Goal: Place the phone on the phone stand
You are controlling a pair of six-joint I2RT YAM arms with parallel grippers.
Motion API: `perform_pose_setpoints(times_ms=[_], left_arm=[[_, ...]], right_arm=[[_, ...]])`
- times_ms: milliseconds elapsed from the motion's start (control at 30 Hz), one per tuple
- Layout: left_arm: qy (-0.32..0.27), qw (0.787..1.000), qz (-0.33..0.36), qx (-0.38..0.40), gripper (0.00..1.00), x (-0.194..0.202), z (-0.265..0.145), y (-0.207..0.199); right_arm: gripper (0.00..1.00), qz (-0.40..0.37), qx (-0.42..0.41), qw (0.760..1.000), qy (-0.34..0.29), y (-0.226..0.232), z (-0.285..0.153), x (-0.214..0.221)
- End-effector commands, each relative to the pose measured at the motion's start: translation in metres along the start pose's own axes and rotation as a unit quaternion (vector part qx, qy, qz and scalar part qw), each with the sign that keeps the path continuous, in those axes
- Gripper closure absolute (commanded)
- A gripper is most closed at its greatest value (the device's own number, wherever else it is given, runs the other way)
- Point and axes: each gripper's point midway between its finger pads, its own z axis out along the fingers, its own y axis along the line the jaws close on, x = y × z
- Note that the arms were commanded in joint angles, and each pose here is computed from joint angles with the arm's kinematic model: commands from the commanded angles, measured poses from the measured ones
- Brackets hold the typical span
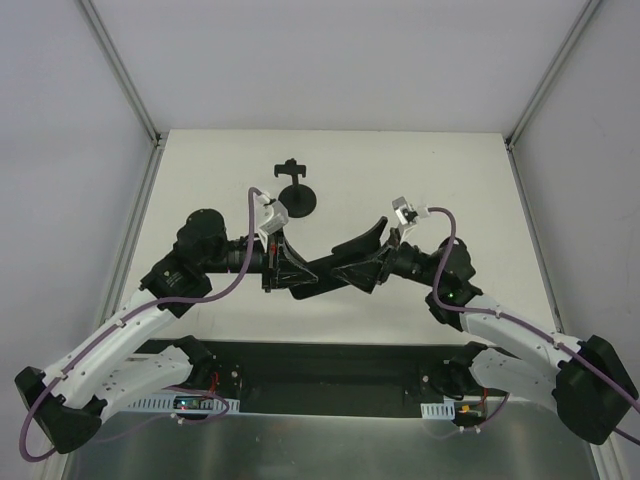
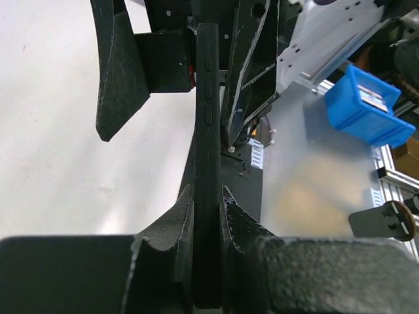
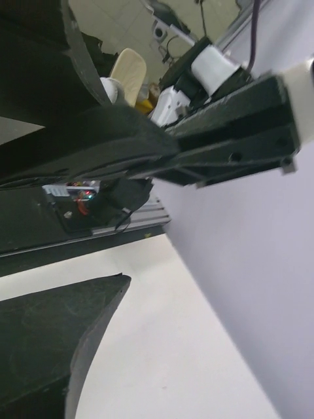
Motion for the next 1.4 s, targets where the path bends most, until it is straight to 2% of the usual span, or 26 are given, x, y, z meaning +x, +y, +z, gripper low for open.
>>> perform_pose_setpoints(times_ms=[0,33,133,300,667,900,1167,1267,1367], left_arm=[[-0.078,0.994,0.032,0.073,1.00,-0.041,-0.004,-0.036],[-0.090,0.992,0.041,0.081,1.00,-0.044,-0.003,-0.038],[-0.095,0.990,0.026,0.101,1.00,-0.044,-0.002,-0.042],[-0.122,0.986,0.018,0.115,1.00,-0.052,-0.002,-0.046],[-0.132,0.983,0.005,0.125,1.00,-0.054,0.002,-0.044],[-0.133,0.984,-0.003,0.121,1.00,-0.053,0.005,-0.040],[-0.128,0.984,-0.014,0.120,1.00,-0.052,0.009,-0.036],[-0.129,0.984,-0.022,0.123,1.00,-0.056,0.011,-0.036],[-0.126,0.984,-0.030,0.125,1.00,-0.058,0.013,-0.035]], right_arm=[[0.17,-0.042,-0.112,0.990,-0.068,0.056,-0.003,-0.040],[0.23,-0.042,-0.114,0.990,-0.067,0.057,-0.004,-0.039],[0.31,-0.045,-0.110,0.989,-0.085,0.058,-0.011,-0.039],[0.41,-0.062,-0.115,0.985,-0.117,0.066,-0.023,-0.045],[0.41,-0.063,-0.088,0.985,-0.137,0.068,-0.033,-0.055],[0.52,-0.057,-0.039,0.986,-0.153,0.054,-0.036,-0.061],[0.53,-0.055,-0.042,0.985,-0.160,0.057,-0.033,-0.067],[0.61,-0.056,-0.058,0.984,-0.156,0.060,-0.032,-0.065],[0.98,-0.060,-0.063,0.983,-0.162,0.061,-0.034,-0.064]])
